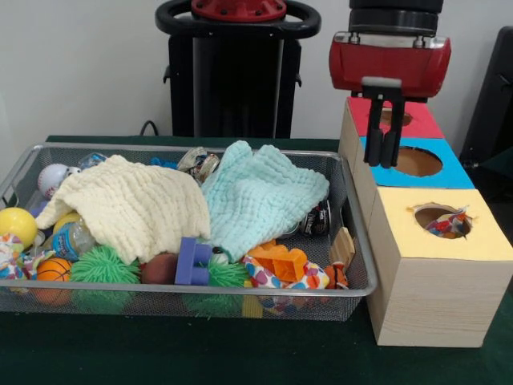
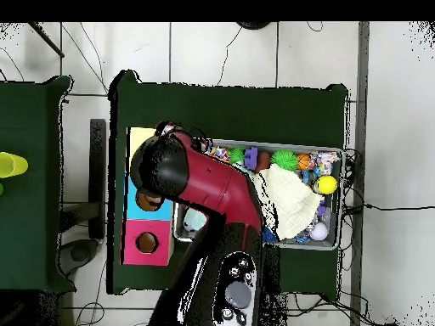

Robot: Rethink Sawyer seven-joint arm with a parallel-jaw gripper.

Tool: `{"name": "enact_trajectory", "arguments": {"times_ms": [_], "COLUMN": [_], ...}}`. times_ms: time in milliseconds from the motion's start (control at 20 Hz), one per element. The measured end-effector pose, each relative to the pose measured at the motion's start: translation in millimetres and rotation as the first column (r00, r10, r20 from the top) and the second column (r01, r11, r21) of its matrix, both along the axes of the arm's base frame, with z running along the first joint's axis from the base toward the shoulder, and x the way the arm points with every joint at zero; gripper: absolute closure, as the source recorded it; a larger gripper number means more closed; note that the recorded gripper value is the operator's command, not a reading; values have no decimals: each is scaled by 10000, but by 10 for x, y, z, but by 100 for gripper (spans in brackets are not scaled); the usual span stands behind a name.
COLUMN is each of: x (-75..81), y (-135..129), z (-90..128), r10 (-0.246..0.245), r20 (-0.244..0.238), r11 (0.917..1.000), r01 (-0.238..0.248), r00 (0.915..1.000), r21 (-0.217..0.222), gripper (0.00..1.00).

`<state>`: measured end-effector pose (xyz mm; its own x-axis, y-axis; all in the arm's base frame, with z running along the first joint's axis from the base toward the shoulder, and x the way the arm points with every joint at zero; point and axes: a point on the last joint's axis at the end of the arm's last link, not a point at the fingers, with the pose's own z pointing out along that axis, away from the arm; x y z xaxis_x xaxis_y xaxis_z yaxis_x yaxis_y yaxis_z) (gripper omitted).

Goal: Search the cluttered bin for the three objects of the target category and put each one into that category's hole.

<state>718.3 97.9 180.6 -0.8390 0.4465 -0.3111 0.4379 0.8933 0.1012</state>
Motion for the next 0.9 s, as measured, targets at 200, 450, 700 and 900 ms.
{"name": "enact_trajectory", "arguments": {"times_ms": [200, 450, 700, 900], "x": [11, -20, -152, -244], "y": [-5, -98, -244, -278], "z": [-197, -571, -954, -1133], "r10": [142, 290, 404, 585], "r20": [34, -177, -720, -1033], "r11": [9999, 9994, 9982, 9964], "r01": [-142, -294, -435, -643], "r00": [9999, 9994, 9966, 9929], "r21": [-98, -208, -416, -546], "gripper": [100, 100, 100, 100]}}
